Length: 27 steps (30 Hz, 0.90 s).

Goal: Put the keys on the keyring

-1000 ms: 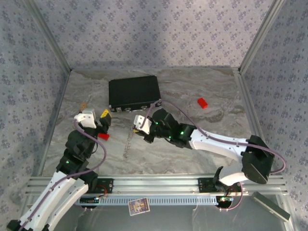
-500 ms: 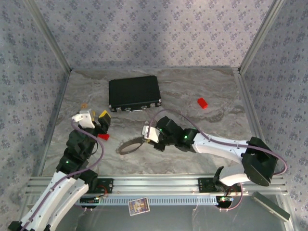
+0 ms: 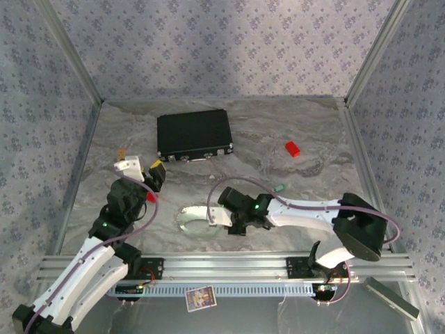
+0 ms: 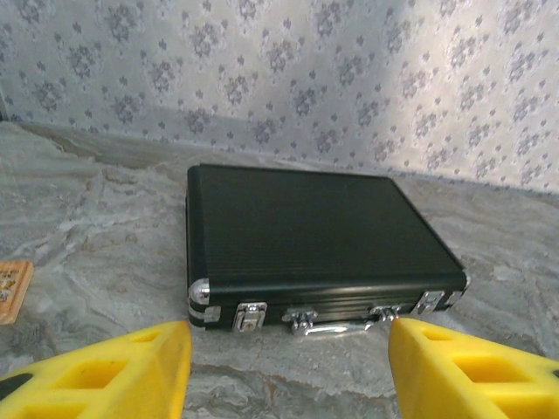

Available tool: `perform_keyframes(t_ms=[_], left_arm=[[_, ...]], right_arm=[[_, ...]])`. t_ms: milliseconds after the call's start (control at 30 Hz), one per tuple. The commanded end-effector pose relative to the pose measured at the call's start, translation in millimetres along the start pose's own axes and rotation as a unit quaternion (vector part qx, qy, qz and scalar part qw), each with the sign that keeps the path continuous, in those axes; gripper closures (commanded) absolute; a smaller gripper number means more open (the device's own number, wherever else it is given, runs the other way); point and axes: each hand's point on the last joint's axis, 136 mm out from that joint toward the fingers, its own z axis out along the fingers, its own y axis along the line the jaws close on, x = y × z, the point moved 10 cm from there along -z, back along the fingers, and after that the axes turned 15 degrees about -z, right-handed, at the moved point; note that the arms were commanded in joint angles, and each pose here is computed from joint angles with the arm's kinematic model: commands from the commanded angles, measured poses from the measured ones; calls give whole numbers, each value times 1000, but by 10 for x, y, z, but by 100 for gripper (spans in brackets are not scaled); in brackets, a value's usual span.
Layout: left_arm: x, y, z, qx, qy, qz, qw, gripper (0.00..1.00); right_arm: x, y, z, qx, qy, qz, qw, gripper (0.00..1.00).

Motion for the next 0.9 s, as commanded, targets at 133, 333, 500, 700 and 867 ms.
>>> perform_keyframes(t_ms=[133, 333, 500, 700, 867], left_arm=[[-133, -85, 8, 16, -17, -9, 1000, 40], [-129, -82, 16, 13, -17, -7, 1000, 41], [-133, -85, 15, 14, -17, -6, 1000, 41], [-140, -94, 8, 17, -15, -1, 1000, 40], [-104, -113, 37, 28, 2, 8, 1000, 40]], right_arm=[[17, 83, 62, -22, 107, -49, 993, 100], [-13, 180, 34, -47, 109, -52, 992, 100], [10, 284, 41, -81, 128, -64, 986, 92], [-7, 299, -21, -102, 121, -56, 986, 76], [-76, 125, -232, -99, 45, -4, 994, 74]])
